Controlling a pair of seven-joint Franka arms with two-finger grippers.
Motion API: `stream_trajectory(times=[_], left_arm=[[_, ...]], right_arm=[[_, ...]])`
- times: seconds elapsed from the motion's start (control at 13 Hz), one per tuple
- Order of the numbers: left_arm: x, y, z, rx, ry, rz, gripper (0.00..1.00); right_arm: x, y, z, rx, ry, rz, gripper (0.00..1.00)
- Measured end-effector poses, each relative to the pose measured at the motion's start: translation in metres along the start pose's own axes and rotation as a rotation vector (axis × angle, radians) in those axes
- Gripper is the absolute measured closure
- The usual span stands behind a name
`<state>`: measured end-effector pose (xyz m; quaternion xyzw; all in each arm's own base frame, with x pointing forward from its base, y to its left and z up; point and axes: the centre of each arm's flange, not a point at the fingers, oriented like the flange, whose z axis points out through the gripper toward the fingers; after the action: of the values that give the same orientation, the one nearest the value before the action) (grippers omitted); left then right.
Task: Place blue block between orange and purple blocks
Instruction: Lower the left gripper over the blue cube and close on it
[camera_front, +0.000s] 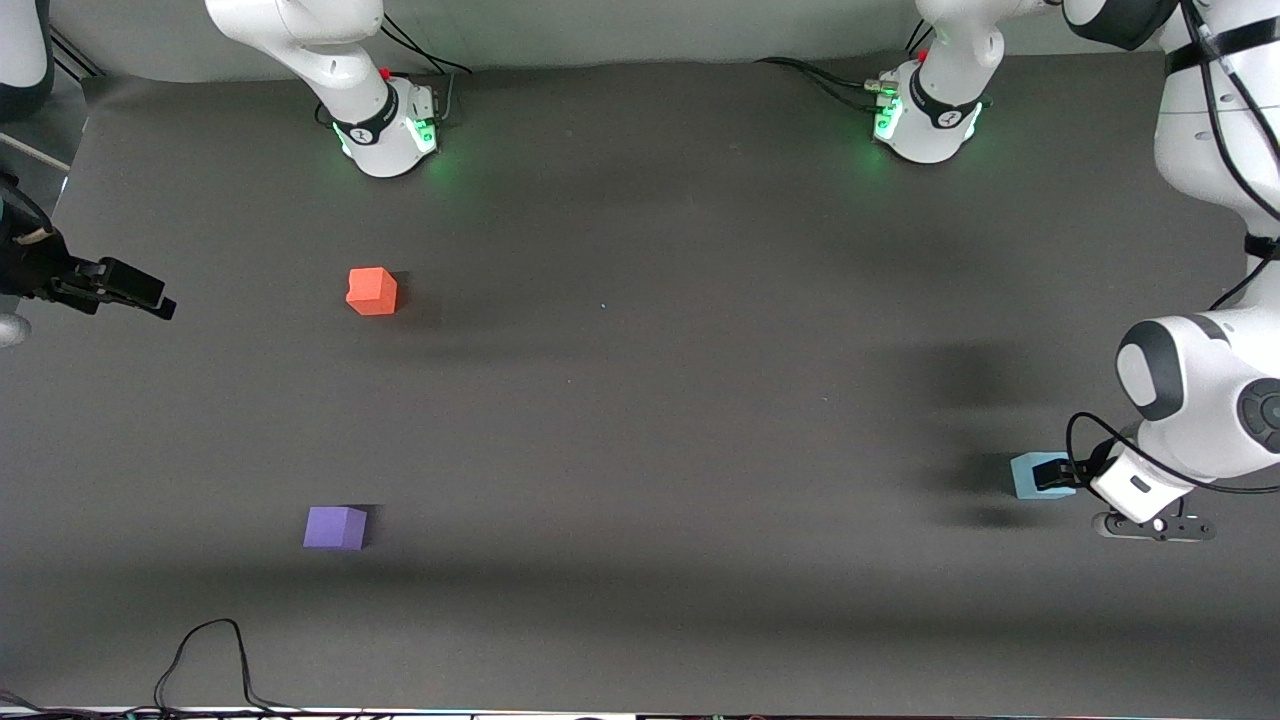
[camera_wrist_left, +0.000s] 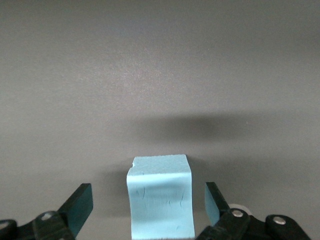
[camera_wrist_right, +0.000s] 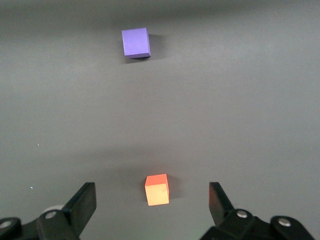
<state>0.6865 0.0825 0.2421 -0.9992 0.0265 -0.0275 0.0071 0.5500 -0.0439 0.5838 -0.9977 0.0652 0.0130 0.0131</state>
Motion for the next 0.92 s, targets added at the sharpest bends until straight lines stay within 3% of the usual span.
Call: stream_trajectory(times=[0.46, 0.62, 0.85, 0.92], left_arm=[[-0.003, 0.001, 0.020, -0.004, -0.016, 0.000, 0.00], [-0.003, 0.000, 0.021, -0.004, -0.016, -0.001, 0.05], [-0.003, -0.002, 0.021, -0.004, -0.015, -0.005, 0.43], [-0.002, -0.002, 0.020, -0.004, -0.014, -0.004, 0.47]], right_arm=[[0.012, 0.014, 0.019, 0.037, -0.010, 0.038, 0.00], [0.018, 0.018, 0.027, 0.045, -0.013, 0.049, 0.00], [0.023, 0.017, 0.024, 0.048, 0.026, 0.048, 0.00], [0.025, 0.013, 0.023, 0.048, 0.039, 0.042, 0.00]])
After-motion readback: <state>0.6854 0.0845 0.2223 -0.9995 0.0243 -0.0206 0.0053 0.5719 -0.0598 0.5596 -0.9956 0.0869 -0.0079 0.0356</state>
